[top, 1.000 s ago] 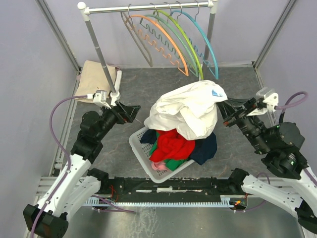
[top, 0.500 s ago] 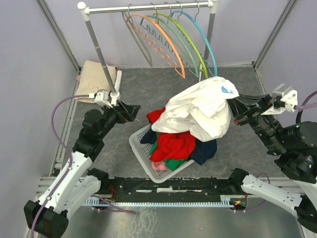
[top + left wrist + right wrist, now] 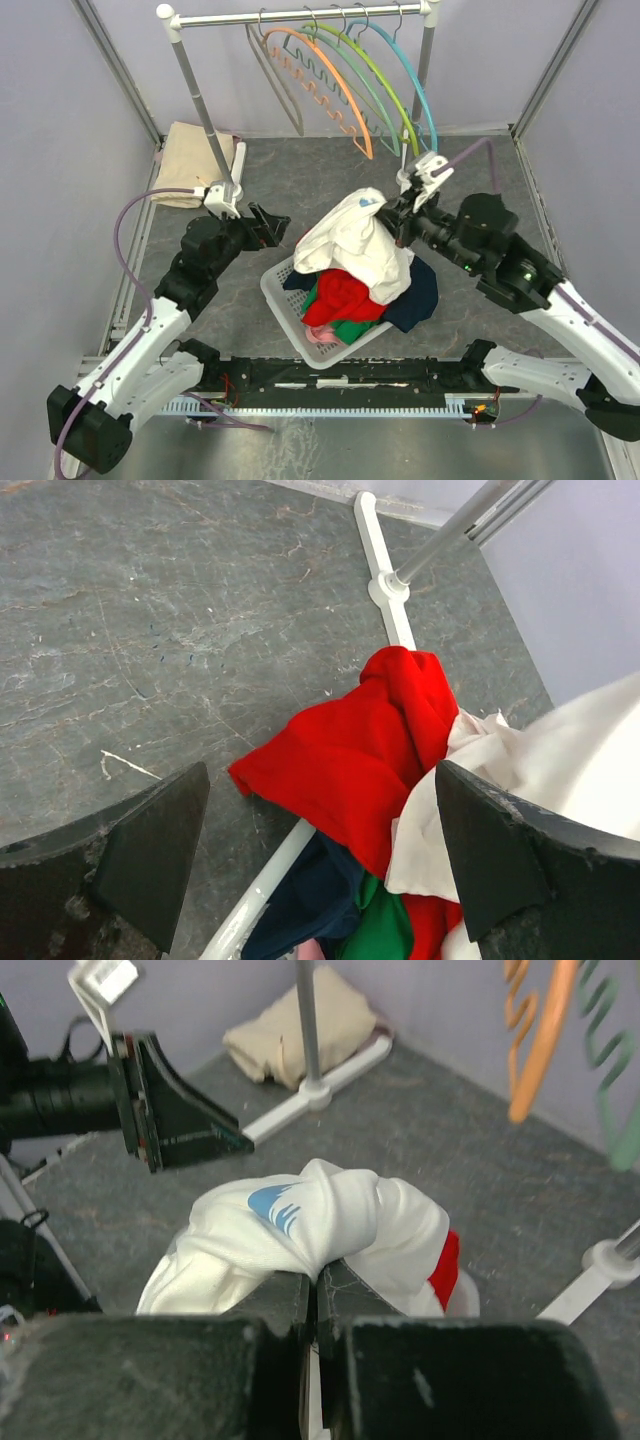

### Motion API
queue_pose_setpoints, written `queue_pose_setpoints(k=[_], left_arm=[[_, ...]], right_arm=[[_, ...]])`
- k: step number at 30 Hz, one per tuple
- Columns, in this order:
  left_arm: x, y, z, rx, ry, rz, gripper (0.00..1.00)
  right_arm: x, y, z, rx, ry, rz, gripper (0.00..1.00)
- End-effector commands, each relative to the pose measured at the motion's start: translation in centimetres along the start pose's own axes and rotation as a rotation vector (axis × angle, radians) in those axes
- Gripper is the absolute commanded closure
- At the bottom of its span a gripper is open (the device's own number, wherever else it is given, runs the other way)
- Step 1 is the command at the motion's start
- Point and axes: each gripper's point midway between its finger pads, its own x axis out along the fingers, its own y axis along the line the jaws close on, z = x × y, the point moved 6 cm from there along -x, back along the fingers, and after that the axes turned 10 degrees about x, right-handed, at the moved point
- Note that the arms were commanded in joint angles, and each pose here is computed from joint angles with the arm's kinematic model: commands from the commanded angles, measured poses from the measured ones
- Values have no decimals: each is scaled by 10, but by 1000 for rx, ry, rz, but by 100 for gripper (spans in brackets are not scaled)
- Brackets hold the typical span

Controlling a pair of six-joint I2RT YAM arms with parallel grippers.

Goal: Remove the t-shirt from the hanger
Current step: Place the T-shirt in the bin.

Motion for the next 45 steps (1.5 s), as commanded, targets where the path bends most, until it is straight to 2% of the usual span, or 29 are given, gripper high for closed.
queue_pose_setpoints(k=[1,17,28,33,39,41,45], left_arm=[[0,-9,18,68,-59,5,0],[-20,-6,13,61,-120,85,0],[-26,6,10,49,-157,158,1],[-29,7,12,36,-180,164,1],[-25,8,9,41,-170,175,1],[-25,11,8,34,-172,195,1],[-24,14,7,16,-179,221,1]], right_arm=[[7,7,-15,62,-4,55,98],[63,-16,-191,95,356,-189,98],[70,-34,-287,135,597,-346,98],[67,-36,-286,137,579,-360,96],[51,-36,-241,151,428,-362,66],[43,-35,-224,157,370,-352,64],[27,-35,-197,165,277,-334,48]])
